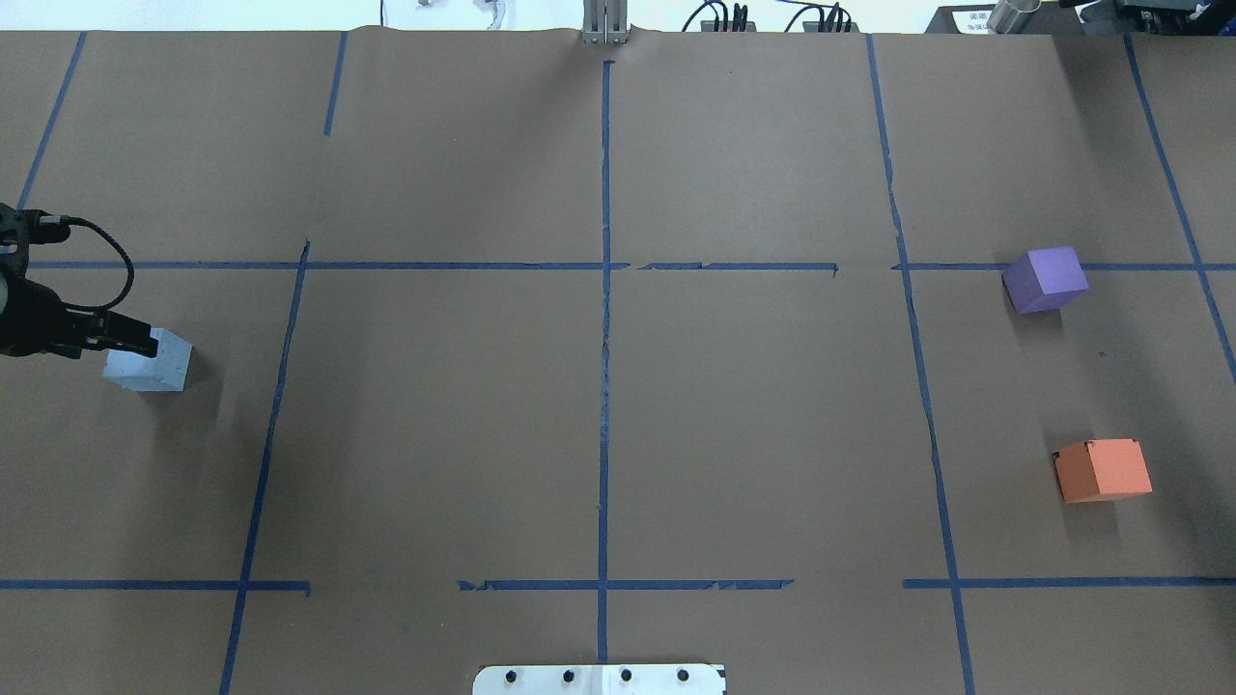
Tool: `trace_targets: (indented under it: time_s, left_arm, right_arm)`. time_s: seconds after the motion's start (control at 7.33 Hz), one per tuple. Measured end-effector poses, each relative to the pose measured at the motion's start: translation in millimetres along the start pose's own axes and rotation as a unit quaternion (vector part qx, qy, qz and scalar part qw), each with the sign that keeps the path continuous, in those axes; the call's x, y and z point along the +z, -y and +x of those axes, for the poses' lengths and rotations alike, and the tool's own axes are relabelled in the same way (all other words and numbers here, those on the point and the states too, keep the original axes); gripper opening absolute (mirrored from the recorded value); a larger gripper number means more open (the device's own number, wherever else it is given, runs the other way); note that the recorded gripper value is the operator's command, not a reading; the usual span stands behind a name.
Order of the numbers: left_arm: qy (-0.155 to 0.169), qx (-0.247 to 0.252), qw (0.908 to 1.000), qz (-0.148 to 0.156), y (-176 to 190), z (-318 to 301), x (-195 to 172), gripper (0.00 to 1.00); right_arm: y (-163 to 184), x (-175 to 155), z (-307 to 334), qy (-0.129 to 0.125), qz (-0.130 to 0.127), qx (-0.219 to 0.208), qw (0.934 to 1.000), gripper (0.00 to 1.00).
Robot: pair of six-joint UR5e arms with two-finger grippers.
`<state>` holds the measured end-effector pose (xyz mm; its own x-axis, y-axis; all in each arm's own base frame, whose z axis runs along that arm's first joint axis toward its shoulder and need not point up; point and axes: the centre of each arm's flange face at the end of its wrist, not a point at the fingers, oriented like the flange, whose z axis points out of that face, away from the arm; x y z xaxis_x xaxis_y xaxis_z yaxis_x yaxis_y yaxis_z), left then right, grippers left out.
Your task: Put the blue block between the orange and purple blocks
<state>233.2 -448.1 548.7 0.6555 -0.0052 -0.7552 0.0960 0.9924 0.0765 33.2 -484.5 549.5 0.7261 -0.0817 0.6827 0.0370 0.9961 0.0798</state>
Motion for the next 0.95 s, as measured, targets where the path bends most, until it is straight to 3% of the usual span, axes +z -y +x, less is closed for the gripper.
trace_targets:
  time_s: [0.55, 0.68, 0.82, 0.95]
  left_arm:
    - [0.021, 0.01, 0.9997, -0.008, -1.8, 7.1, 32.6, 1.0]
    - [0.025, 0.011, 0.9996, -0.009, -1.3, 8.0, 38.2, 0.82]
    - [0.026, 0.013, 0.9995, -0.01, -1.4, 9.1, 40.9, 0.4]
    - [0.027, 0.013, 0.9995, -0.01, -1.6, 9.2, 42.1, 0.25]
  right_arm:
    - [-2.4, 2.1, 2.1, 0.0, -0.002, 0.001, 1.0, 1.0]
    - [-2.9, 2.7, 2.6, 0.0, -0.003, 0.002, 1.0, 1.0]
    - [-3.4, 3.0, 2.9, 0.0, -0.003, 0.002, 1.0, 1.0]
    - [-3.8, 3.3, 3.1, 0.0, -0.004, 0.002, 1.0, 1.0]
